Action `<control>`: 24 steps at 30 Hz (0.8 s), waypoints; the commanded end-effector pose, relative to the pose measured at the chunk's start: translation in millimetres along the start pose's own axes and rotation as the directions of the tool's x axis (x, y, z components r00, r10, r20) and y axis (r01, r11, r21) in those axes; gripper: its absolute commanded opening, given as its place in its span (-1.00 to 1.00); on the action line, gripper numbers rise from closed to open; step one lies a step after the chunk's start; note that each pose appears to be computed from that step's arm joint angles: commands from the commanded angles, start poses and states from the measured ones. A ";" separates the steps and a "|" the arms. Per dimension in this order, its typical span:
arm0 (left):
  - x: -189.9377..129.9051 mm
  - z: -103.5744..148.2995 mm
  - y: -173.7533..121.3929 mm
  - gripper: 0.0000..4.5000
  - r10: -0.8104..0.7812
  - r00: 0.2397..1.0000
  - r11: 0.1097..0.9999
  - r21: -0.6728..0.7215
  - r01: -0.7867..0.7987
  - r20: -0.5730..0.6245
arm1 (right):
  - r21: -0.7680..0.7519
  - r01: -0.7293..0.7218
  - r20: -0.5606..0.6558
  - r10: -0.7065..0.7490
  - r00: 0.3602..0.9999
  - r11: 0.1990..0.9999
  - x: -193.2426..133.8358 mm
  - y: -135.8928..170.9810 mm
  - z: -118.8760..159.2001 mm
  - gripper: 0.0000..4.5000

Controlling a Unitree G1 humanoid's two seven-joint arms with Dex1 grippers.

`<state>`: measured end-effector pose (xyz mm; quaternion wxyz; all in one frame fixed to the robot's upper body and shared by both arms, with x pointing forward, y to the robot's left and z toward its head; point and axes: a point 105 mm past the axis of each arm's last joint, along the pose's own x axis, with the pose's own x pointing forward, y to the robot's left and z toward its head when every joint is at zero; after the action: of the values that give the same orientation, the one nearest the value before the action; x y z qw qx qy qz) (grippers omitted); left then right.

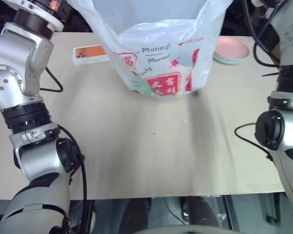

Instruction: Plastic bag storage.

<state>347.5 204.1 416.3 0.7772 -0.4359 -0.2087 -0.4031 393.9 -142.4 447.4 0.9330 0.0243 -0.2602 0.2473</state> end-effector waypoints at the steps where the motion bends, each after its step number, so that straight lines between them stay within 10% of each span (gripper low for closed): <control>1: 7.4 -3.0 -6.0 -0.99 -0.049 0.998 0.997 0.051 0.050 -0.035 | -0.108 0.056 0.091 -0.046 0.995 0.993 -24.1 -11.7 42.9 -1.00; 10: -49.5 -98.0 32.9 -0.99 0.097 0.918 0.983 0.183 -0.027 -0.385 | -0.018 -0.087 -0.202 0.081 0.976 0.996 -129.1 54.5 -42.2 -1.00; 16: -127.0 -178.7 77.9 -0.99 0.301 0.721 0.908 0.419 -0.016 -0.624 | -0.005 -0.258 -0.589 0.205 0.781 0.966 -215.2 112.8 -152.9 -1.00; 24: -184.7 -185.3 107.1 -0.99 0.423 0.623 0.818 0.573 0.049 -0.658 | -0.047 -0.280 -0.681 0.175 0.711 0.959 -255.3 107.6 -204.3 -1.00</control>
<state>321.6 158.6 120.9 0.9185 -0.0411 0.1171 -0.3754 248.7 -128.1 119.7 0.9241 -0.1477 0.1197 0.3314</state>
